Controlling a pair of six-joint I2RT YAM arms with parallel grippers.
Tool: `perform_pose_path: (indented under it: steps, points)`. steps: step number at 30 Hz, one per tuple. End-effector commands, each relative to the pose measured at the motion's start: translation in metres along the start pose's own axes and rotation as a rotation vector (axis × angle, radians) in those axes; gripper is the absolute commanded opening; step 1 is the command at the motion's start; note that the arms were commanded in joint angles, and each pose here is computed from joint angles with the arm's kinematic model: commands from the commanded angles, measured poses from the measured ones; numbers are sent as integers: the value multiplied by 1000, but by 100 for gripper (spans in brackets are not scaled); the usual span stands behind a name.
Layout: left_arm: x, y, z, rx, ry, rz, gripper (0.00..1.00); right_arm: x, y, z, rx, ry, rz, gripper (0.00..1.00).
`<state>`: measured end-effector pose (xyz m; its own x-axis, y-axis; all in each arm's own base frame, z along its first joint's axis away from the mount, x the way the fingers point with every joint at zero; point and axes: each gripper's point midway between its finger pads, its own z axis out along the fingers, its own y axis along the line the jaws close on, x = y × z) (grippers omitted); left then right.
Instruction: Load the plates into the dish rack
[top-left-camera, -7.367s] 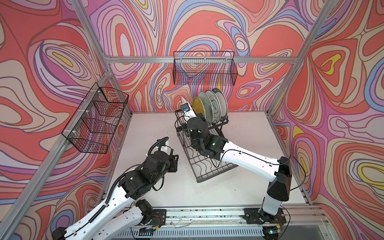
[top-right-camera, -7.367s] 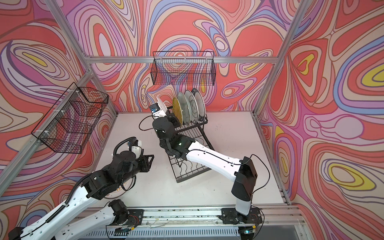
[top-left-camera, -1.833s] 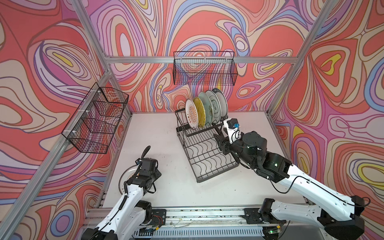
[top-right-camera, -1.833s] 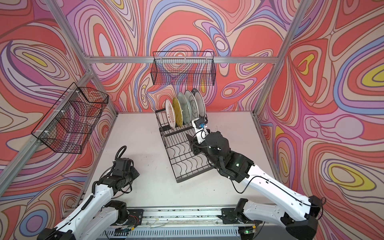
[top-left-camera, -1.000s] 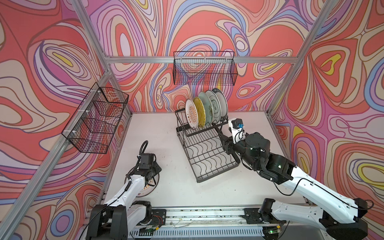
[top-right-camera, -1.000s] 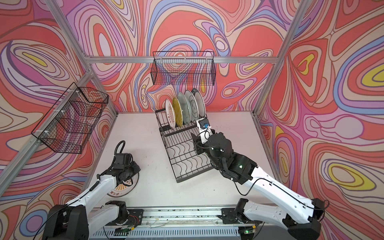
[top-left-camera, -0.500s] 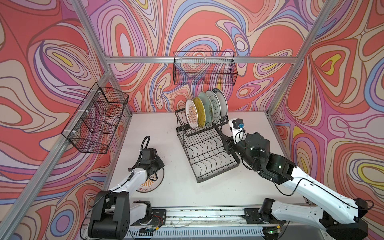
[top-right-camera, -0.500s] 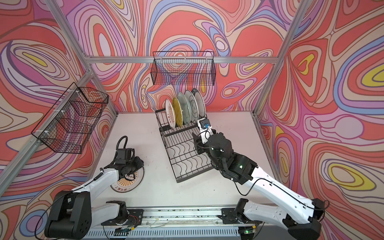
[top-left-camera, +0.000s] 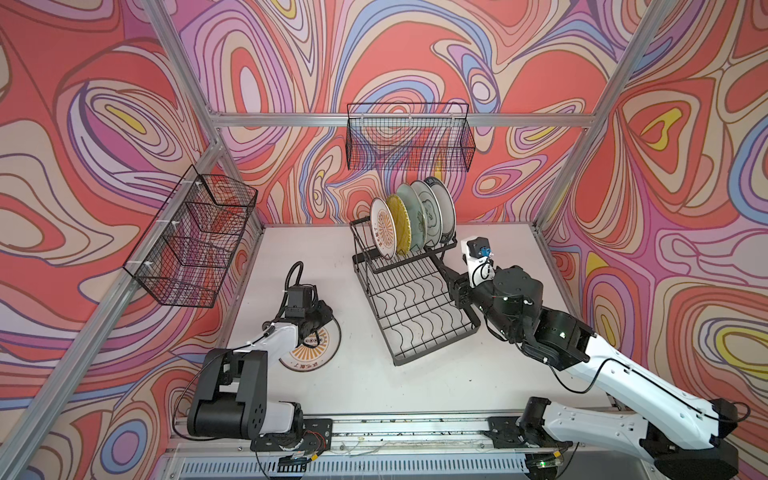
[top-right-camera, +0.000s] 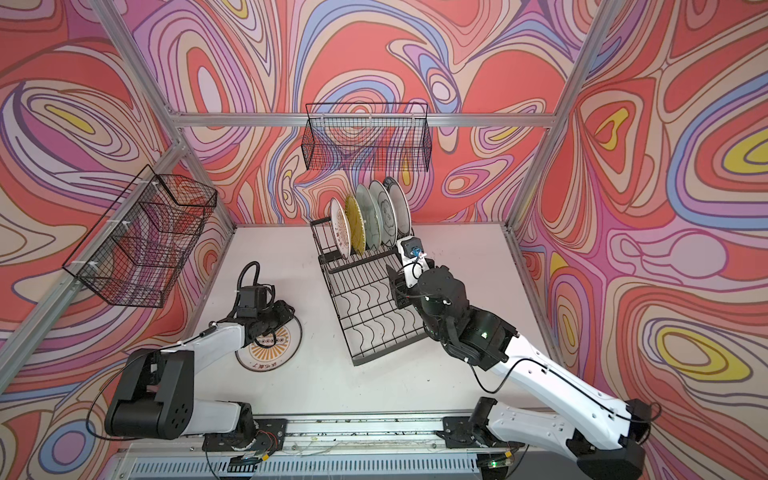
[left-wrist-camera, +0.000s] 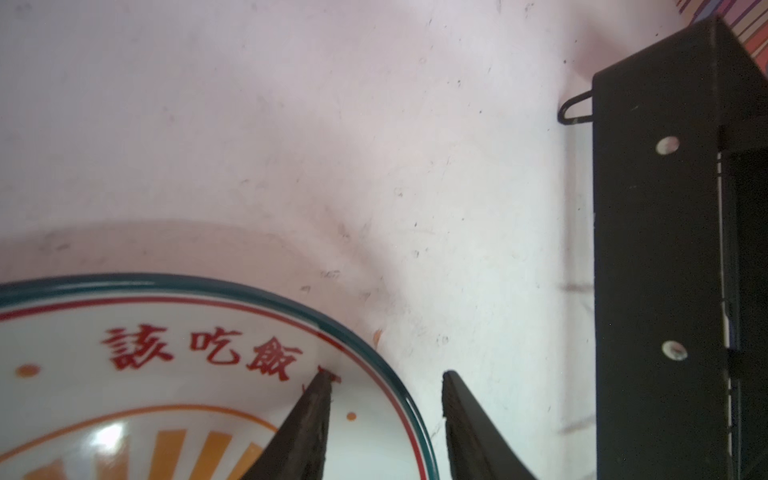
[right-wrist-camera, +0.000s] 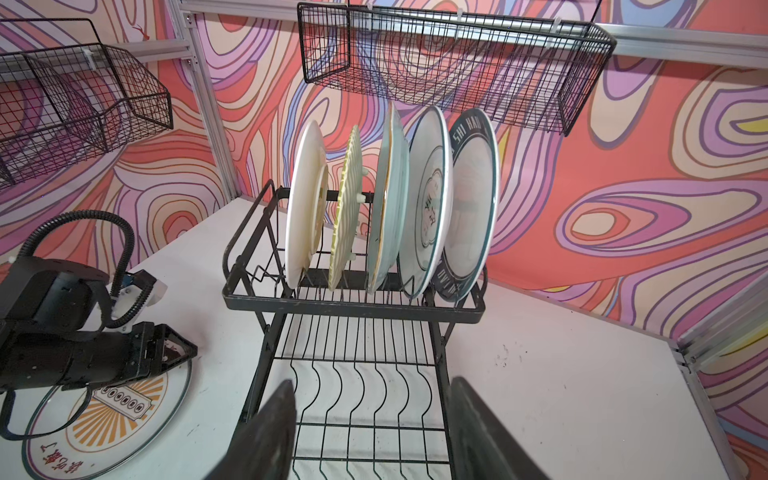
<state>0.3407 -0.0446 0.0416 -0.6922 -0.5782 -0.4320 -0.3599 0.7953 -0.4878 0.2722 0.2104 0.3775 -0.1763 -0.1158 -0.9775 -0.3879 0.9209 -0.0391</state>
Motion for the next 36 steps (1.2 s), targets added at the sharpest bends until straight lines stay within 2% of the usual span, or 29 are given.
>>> perform_pose_path:
  steps: [1, 12, 24, 36]
  points:
    - [-13, -8, 9, 29, -28, 23, 47, 0, -6, -4, 25, -4, 6, 60]
    - [-38, -18, 30, 30, -71, 16, 47, -2, -11, -7, 44, -7, 3, 60]
    - [-61, -13, 54, -62, -91, -36, 47, -4, -17, -9, 72, -16, 1, 61]
    - [-76, -17, 77, -111, -47, -43, 47, 4, -20, -11, 83, -11, 12, 61]
